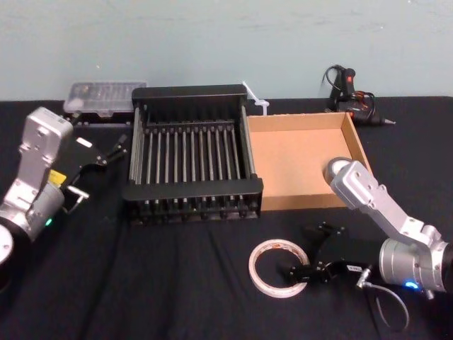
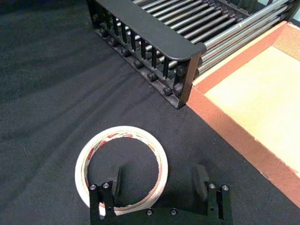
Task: Pick up the white tape and place it into the black box , Pick up the silver tape and place it into the brown box.
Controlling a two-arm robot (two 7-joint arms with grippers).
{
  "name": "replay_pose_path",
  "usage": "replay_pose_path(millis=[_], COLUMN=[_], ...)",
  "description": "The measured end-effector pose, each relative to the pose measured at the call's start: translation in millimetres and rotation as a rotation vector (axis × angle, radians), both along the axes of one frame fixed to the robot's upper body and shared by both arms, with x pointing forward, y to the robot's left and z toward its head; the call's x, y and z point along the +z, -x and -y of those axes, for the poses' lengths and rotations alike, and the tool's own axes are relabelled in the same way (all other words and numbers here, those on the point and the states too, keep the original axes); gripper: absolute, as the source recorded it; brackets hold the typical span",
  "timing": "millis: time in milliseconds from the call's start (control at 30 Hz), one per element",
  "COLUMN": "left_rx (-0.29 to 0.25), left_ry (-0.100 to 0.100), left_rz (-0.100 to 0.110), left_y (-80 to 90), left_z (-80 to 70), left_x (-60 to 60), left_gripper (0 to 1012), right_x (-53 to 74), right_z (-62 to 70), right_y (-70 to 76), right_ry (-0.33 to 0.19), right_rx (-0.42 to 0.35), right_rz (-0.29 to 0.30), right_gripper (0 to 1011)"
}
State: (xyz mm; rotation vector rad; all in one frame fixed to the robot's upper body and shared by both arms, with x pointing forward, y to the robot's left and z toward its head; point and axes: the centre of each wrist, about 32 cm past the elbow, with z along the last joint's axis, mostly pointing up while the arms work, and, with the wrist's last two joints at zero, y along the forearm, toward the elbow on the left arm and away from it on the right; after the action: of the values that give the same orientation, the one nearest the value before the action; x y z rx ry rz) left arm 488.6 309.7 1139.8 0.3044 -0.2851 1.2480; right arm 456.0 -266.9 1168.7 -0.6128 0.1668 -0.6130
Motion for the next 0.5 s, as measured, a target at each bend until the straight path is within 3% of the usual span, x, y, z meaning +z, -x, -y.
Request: replay_pose_path(millis=[500], left_rx=[0.000], left_ry=[0.000], left_rz=[0.000], left_y=[0.0], left_z=[0.0], left_x=[0.0], left_gripper=[1001], right_x=[-2.3], right_z=[-1.2], right_y=[-1.8], right_ry=[0.005], right_rx=[0.003], right_rz=[-0.010], right_gripper=[1002])
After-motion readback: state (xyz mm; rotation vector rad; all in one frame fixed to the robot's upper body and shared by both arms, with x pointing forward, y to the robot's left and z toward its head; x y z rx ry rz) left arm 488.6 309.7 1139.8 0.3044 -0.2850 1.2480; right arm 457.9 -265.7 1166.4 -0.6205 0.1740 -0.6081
